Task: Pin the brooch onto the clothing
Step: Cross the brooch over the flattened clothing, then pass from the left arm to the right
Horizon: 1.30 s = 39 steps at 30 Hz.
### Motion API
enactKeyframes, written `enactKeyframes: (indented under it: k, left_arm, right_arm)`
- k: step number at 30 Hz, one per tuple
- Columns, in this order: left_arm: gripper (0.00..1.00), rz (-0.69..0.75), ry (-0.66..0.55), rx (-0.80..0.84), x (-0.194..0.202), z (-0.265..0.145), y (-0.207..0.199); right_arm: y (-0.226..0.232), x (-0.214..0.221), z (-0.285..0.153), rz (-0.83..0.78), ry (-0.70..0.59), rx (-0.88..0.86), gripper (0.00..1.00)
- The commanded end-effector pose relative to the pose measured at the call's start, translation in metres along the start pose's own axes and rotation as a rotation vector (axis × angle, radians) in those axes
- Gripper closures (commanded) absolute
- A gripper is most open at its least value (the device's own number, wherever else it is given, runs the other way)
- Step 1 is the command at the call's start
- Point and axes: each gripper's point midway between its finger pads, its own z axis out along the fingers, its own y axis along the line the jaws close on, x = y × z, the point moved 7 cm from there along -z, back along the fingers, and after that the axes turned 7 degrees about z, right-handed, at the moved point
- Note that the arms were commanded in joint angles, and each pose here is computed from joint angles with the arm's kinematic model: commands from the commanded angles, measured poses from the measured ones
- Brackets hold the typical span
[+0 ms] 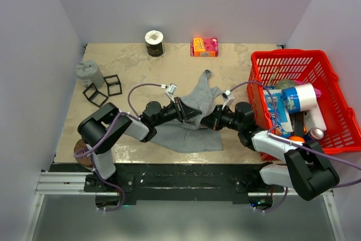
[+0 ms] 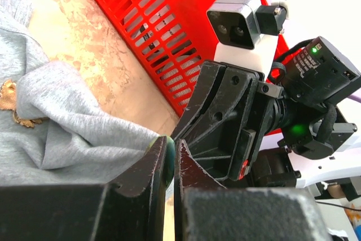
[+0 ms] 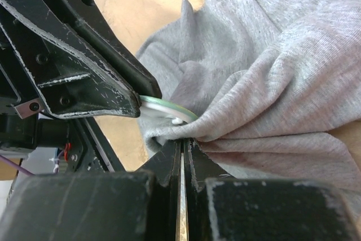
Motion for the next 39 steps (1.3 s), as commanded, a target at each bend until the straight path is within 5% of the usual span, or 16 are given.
enactKeyframes:
  k: [1, 12, 14, 19, 23, 31, 39]
  left_arm:
    - [1.00, 0.092, -0.141, 0.297, -0.021, 0.011, -0.059]
    - [1.00, 0.092, -0.154, 0.280, -0.025, 0.002, -0.056]
    - [1.00, 0.113, -0.137, 0.250, -0.031, -0.004, -0.049]
    - [1.00, 0.183, -0.080, 0.227, -0.042, -0.013, -0.040]
    - [1.00, 0.178, -0.032, 0.219, -0.037, -0.017, -0.035]
    - [1.00, 0.169, -0.010, 0.208, -0.031, -0.024, -0.030]
    - [1.00, 0.158, -0.018, 0.198, -0.033, -0.026, -0.027]
  right_arm:
    - [0.020, -0.014, 0.005, -0.051, -0.060, -0.099, 1.00]
    - [0.023, -0.018, -0.001, -0.068, -0.071, -0.058, 0.98]
    - [0.027, -0.022, -0.007, -0.099, -0.092, -0.043, 0.93]
    - [0.030, -0.025, -0.020, -0.125, -0.098, 0.003, 0.55]
    - [0.041, -0.037, -0.027, -0.164, -0.134, -0.006, 0.40]
    - [0.043, -0.055, -0.018, -0.271, -0.117, -0.015, 0.35]
    - [0.046, -0.045, -0.014, -0.312, -0.052, -0.118, 0.42]
